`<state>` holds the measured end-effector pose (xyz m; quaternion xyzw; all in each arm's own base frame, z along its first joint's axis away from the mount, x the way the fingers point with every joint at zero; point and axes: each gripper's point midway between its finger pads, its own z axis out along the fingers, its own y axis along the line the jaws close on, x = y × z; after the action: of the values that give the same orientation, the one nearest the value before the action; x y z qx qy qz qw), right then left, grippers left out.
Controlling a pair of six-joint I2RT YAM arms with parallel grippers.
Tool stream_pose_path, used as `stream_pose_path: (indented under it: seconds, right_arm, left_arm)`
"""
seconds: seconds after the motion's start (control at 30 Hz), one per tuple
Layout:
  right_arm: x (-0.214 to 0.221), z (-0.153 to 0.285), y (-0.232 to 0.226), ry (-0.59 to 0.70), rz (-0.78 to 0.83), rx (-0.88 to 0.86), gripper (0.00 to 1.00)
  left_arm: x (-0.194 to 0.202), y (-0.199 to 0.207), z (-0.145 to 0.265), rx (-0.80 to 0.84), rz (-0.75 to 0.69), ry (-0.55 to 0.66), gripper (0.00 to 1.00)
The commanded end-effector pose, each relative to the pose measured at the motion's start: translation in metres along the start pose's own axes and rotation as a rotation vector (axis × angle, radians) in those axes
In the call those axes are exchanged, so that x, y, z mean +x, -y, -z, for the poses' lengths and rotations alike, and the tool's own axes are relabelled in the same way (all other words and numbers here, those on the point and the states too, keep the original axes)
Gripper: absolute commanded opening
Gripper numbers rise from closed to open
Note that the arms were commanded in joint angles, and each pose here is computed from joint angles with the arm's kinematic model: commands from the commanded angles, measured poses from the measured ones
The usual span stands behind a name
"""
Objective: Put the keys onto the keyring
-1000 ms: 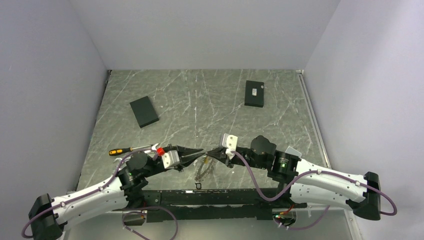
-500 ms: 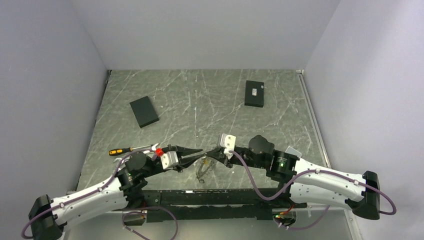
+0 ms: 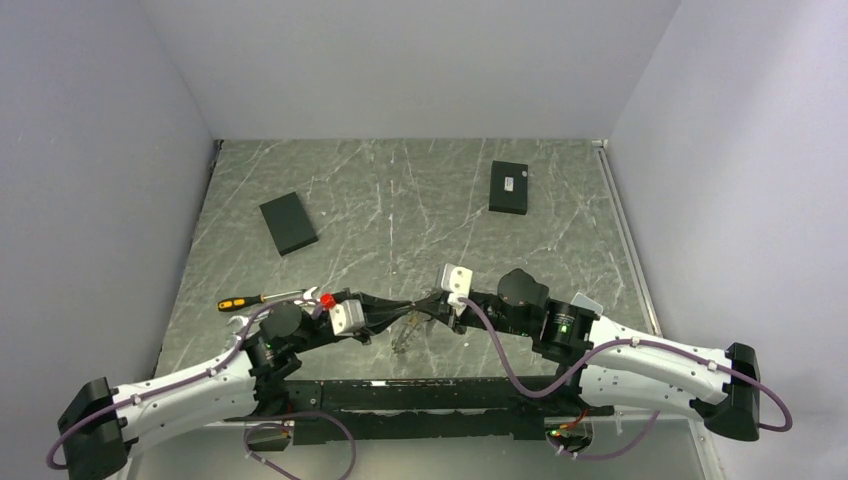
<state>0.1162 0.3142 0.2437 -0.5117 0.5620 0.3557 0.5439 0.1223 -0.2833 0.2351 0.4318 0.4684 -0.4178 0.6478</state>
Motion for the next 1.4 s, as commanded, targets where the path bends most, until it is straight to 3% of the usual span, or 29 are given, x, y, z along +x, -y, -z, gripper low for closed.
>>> stream_pose_path:
  seconds: [0.0, 0.1, 0.37, 0.67, 0.9, 1.1, 1.37]
  right_arm:
    - [-0.045, 0.0, -0.002, 0.142, 0.003, -0.024, 0.0]
    - [-0.042, 0.0, -0.005, 0.134, -0.003, -0.034, 0.0]
    - [-0.044, 0.002, -0.008, 0.142, -0.013, -0.052, 0.0]
    - [-0.037, 0.001, -0.004, 0.094, -0.044, -0.027, 0.0]
    - [-0.032, 0.0, 0.005, 0.044, -0.053, 0.02, 0.28]
    - [-0.023, 0.004, 0.003, -0.001, -0.054, 0.013, 0.25]
    - [0.005, 0.002, -0.007, -0.156, -0.016, -0.056, 0.42]
  left_arm:
    - [-0.013, 0.003, -0.004, 0.02, 0.008, 0.065, 0.15]
    - [-0.016, 0.004, -0.004, 0.022, 0.008, 0.087, 0.0]
    - [-0.008, 0.008, -0.003, 0.044, -0.005, 0.052, 0.03]
    - [-0.01, 0.013, 0.0, 0.085, -0.029, 0.018, 0.0]
    - [-0.007, 0.015, 0.001, 0.114, -0.053, -0.042, 0.0]
    - [-0.007, 0.013, 0.001, 0.101, -0.058, -0.042, 0.0]
    - [-0.011, 0.013, 0.001, 0.109, -0.063, -0.054, 0.0]
